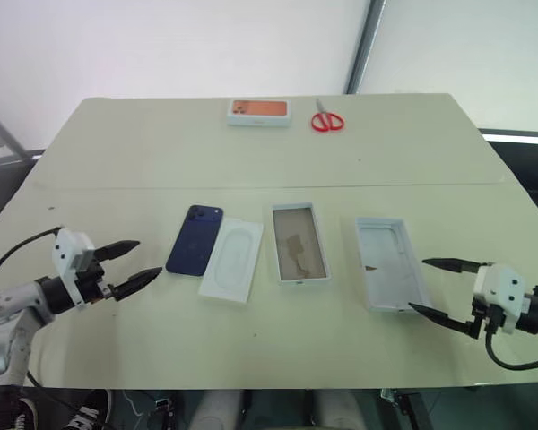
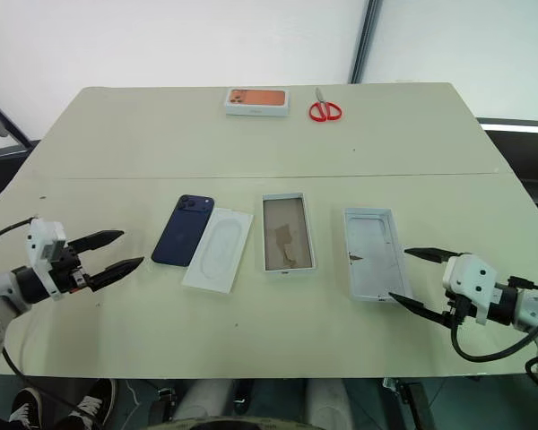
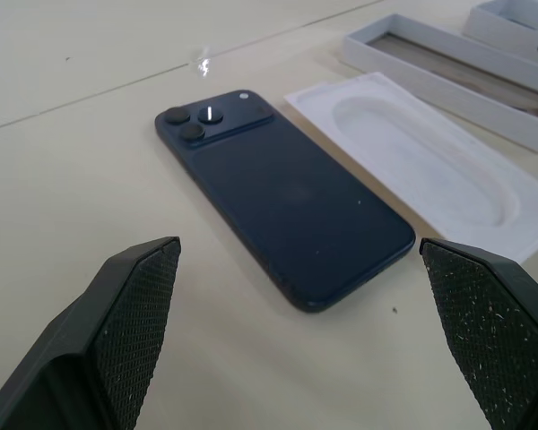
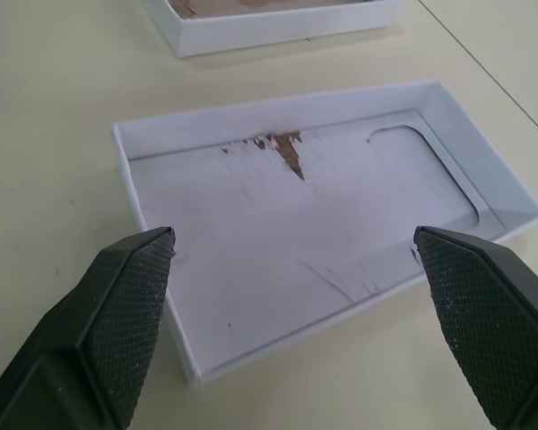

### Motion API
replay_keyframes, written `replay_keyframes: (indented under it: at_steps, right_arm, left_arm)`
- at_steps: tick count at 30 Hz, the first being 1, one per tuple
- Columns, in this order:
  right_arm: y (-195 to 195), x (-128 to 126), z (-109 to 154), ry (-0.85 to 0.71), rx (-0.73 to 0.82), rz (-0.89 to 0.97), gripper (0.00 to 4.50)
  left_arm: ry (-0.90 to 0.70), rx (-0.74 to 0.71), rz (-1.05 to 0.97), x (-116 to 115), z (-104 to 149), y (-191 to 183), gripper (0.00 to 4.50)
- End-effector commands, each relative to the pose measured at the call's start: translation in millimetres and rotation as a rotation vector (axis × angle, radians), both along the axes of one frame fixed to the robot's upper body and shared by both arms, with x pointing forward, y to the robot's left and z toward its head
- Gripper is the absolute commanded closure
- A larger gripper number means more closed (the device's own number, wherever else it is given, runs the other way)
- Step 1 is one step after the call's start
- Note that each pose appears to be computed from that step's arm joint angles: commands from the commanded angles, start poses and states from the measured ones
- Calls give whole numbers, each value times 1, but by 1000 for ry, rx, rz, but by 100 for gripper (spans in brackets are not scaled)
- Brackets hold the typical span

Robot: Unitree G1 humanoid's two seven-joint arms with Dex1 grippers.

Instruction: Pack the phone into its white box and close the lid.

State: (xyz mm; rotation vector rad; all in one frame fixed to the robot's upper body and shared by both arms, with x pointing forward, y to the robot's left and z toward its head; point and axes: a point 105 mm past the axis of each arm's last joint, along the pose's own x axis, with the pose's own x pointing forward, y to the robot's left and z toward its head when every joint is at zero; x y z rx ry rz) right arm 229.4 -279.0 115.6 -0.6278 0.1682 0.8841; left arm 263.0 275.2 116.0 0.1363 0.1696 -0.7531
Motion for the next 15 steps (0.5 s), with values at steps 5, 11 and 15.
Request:
replay_keyframes:
  at_steps: [5, 11, 15]
  right_arm:
    - [4, 8, 14, -58, -6, 8, 2]
    - [9, 12, 14, -61, 0, 19, 2]
    - [12, 16, 14, -65, -3, 27, 2]
  left_arm:
    - [-66, 22, 17, 3, 17, 7, 0]
    - [-79, 10, 17, 7, 21, 4, 0]
    - [-92, -9, 17, 12, 27, -1, 0]
